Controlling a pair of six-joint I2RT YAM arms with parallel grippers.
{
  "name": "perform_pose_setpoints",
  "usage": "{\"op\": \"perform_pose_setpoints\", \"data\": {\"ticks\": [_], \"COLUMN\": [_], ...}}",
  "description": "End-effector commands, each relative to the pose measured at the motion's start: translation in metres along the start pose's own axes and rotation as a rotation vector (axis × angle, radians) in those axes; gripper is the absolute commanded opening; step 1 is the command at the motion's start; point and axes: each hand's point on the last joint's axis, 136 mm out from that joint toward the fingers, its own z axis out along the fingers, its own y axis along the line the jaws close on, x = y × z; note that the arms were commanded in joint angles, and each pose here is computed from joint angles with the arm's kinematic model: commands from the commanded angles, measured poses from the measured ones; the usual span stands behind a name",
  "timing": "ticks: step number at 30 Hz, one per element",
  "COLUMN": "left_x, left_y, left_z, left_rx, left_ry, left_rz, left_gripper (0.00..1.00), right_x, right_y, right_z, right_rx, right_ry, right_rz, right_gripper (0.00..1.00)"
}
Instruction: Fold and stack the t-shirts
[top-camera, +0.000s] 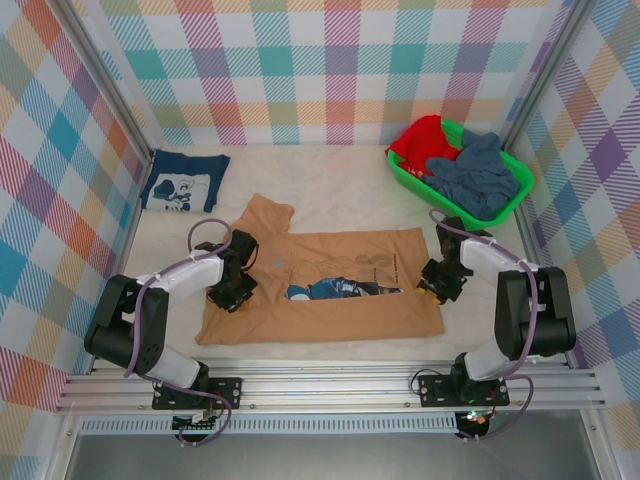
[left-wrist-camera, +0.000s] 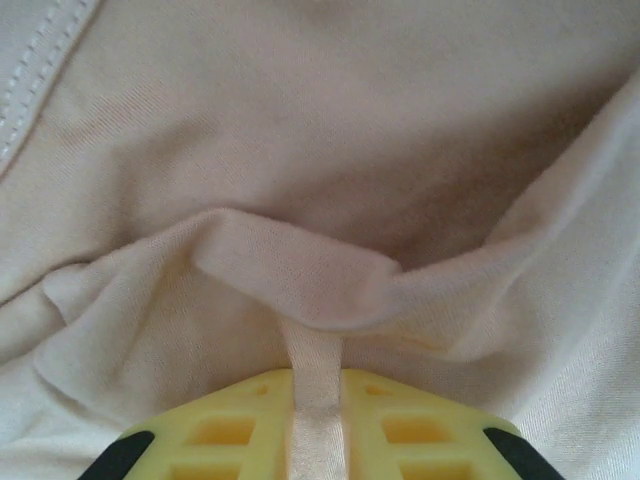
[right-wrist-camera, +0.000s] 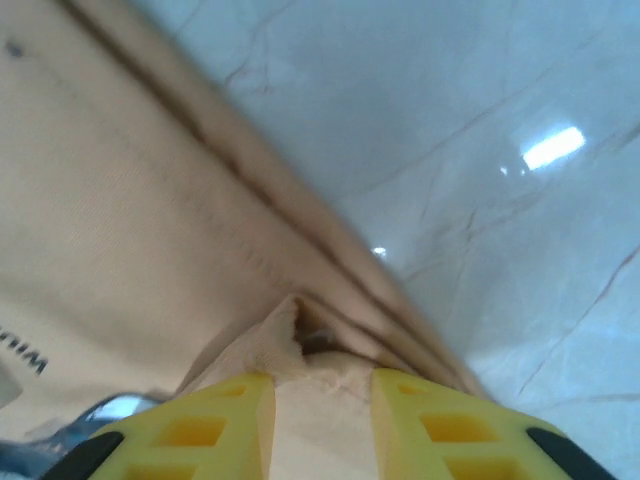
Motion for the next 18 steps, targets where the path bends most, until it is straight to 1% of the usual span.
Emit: {"op": "perform_pose_setpoints", "data": {"ticks": [1,4,7,10,12,14,15,17,18], "left_x": [-0.009,-0.012,-0.014,-0.015,-0.018,-0.029,-0.036,-0.054,-0.062], "left_y": [0.014,0.023,0.028,0.028,0.025,0.009,-0.001,-0.023,-0.034], "left_z": [0.006,0.011,0.013,0.016,0.012,-0.008,-0.022,-0.057,-0.071], "left_rx": [-0.046,-0.071,-0.079,-0.083,-0.079,-0.025,0.007,0.093,0.131], "left_ry": [-0.033,-0.042,-0.046,-0.038,-0.042,-0.08,-0.112,-0.183,-0.212], "left_rz": [-0.016,-0.015,-0.015,-0.003,0.005,0.032,0.041,0.062,0.073], "left_gripper": [0.2,0.2,0.2,0.2,0.2,0.24,0.28,0.4,0.42], "right_x": [-0.008,-0.007,-0.002,0.004,0.004,-0.001,-0.005,-0.018,-0.023], "right_y": [-0.013,-0.02,-0.025,-0.026,-0.023,-0.014,-0.008,0.011,0.018], "right_z": [0.003,0.002,0.006,0.009,0.003,-0.015,-0.025,-0.052,-0.061], "right_rx": [0.061,0.087,0.106,0.095,0.08,0.039,0.011,-0.051,-0.064], "right_ry": [-0.015,-0.023,-0.005,0.015,0.01,-0.044,-0.079,-0.179,-0.213], "right_rz": [0.053,0.058,0.068,0.081,0.08,0.058,0.036,-0.033,-0.067], "right_gripper": [0.24,0.24,0.22,0.24,0.26,0.29,0.3,0.33,0.33]}}
